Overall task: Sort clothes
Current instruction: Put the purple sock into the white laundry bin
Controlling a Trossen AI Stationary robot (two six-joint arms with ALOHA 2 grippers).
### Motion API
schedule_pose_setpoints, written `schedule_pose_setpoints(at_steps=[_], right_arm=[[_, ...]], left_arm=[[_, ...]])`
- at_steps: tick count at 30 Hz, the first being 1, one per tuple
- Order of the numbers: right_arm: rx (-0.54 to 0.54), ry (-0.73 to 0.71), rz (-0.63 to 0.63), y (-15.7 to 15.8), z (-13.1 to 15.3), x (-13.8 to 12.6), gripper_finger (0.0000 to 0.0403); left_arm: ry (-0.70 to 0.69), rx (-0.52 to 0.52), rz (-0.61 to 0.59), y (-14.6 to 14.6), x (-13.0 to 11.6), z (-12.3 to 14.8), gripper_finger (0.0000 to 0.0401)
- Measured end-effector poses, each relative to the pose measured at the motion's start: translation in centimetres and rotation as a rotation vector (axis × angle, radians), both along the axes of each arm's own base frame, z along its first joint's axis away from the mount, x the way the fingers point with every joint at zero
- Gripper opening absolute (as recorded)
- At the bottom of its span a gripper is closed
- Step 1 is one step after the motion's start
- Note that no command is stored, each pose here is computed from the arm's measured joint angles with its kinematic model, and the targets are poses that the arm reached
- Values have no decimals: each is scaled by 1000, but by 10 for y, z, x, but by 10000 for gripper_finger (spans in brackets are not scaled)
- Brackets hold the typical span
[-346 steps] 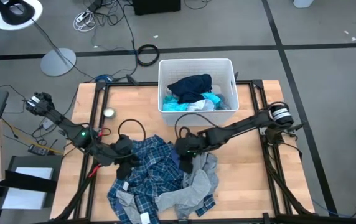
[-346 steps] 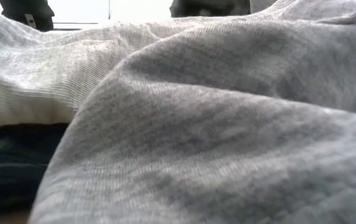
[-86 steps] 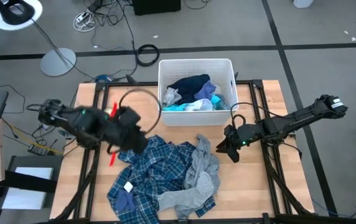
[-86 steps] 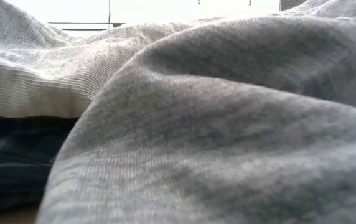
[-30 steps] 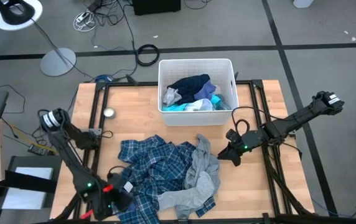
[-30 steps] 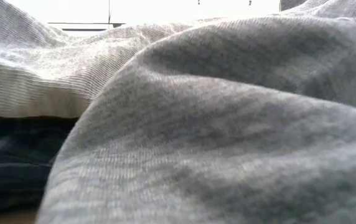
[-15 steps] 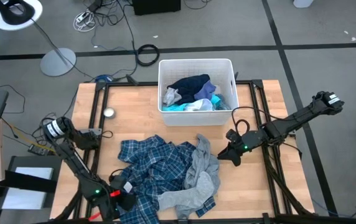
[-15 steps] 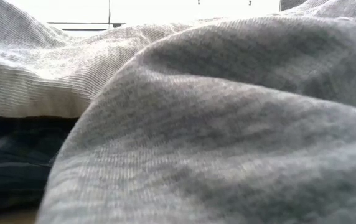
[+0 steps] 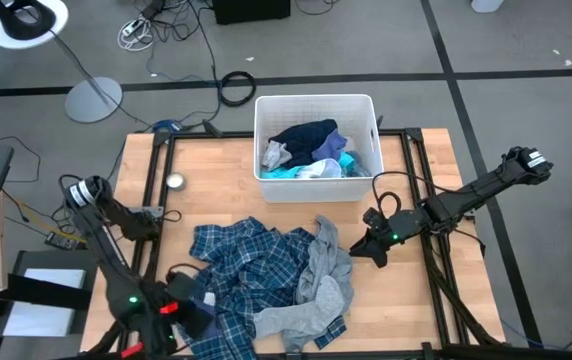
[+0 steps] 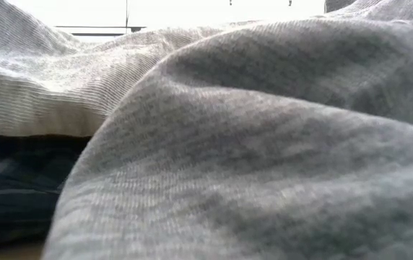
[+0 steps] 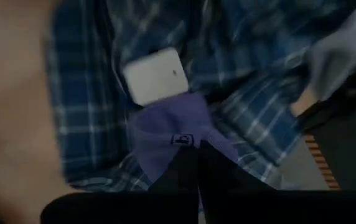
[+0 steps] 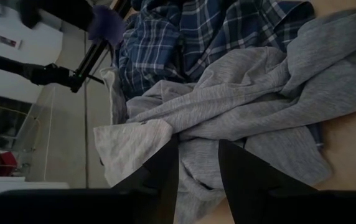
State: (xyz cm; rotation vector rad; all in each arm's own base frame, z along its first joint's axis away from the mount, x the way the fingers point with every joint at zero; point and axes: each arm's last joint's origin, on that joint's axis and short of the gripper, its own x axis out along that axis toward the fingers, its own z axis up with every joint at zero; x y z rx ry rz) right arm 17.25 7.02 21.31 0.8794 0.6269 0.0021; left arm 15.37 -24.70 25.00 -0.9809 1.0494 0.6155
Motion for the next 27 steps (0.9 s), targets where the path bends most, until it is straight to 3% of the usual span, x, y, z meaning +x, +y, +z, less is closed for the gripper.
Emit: schedule_pose_setpoints(at_steps=[8,13,22,27], right_arm=[[-26,-8,10,0,0,0,114],[-111,-30,-7,-3,0,1,114],[-203,-38,-24,-7,-1,1,114],[-243,-49,-30,-9,-1,2,114]], left_arm=[[-6,251,18,39,7,99,1],[-160,326,-35,92,30,150,0],[-222,563,-12,205,59,212,0],[-329,622,-50,257,83,232,0]])
